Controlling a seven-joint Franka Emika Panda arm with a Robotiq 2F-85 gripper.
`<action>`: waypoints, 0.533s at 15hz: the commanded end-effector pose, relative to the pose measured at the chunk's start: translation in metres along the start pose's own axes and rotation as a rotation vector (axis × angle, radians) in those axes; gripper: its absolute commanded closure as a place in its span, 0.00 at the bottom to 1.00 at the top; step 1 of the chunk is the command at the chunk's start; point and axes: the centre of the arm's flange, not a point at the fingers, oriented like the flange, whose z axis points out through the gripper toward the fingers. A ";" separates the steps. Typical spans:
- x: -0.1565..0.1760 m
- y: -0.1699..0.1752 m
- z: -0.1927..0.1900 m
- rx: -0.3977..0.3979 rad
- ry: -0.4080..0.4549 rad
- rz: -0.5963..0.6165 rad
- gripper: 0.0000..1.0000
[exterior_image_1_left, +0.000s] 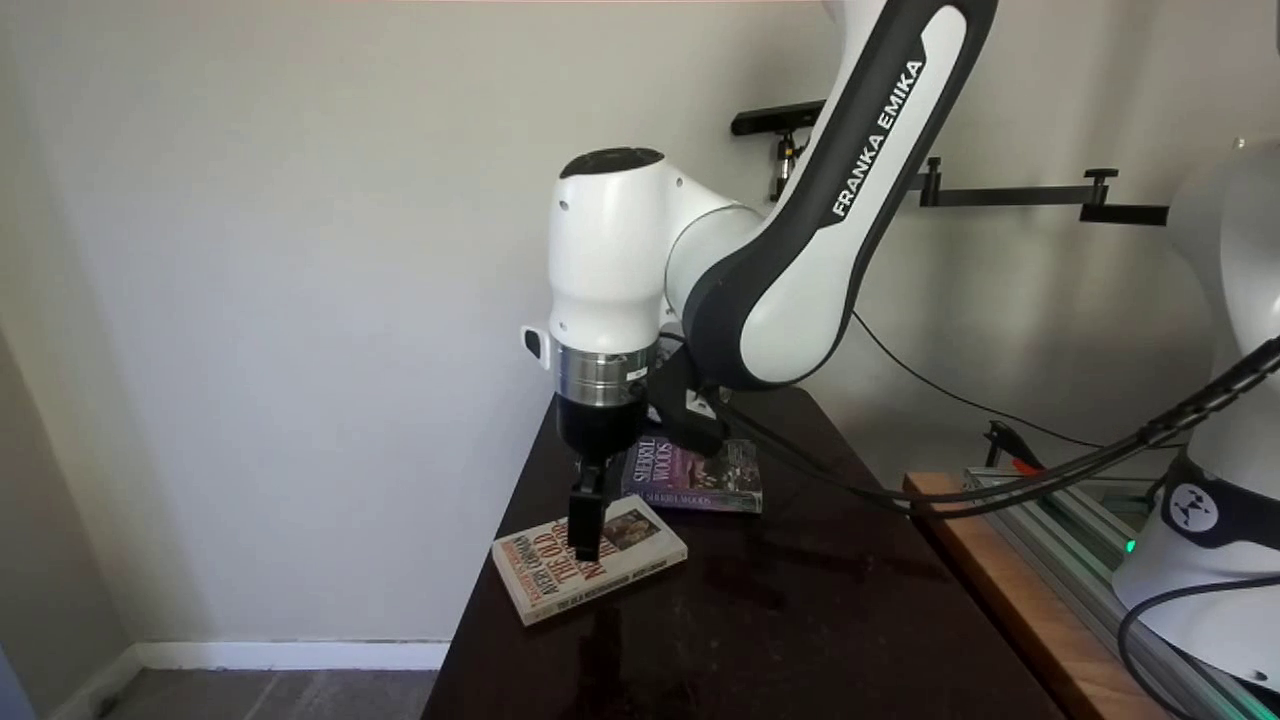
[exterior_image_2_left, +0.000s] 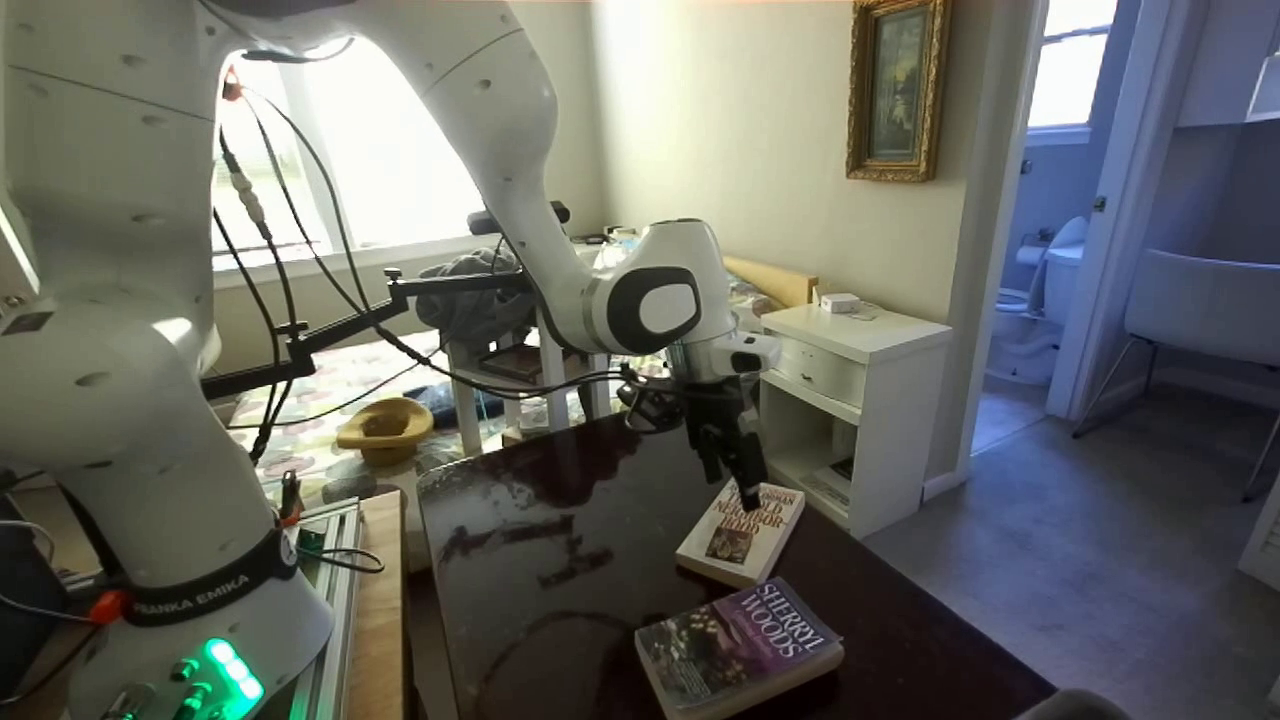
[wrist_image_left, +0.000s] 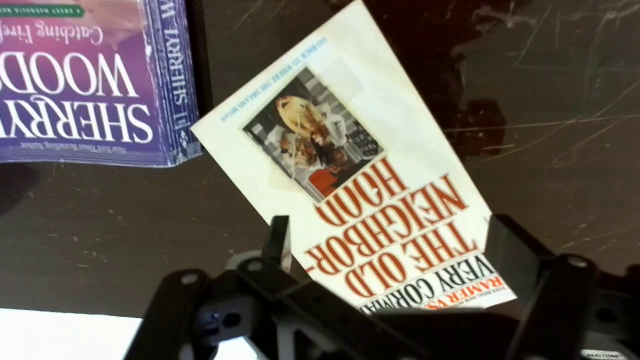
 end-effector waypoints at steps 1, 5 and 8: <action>0.026 -0.016 0.013 -0.031 0.040 -0.011 0.00; 0.046 -0.023 0.020 -0.029 0.066 0.043 0.00; 0.054 -0.022 0.025 -0.007 0.067 0.155 0.00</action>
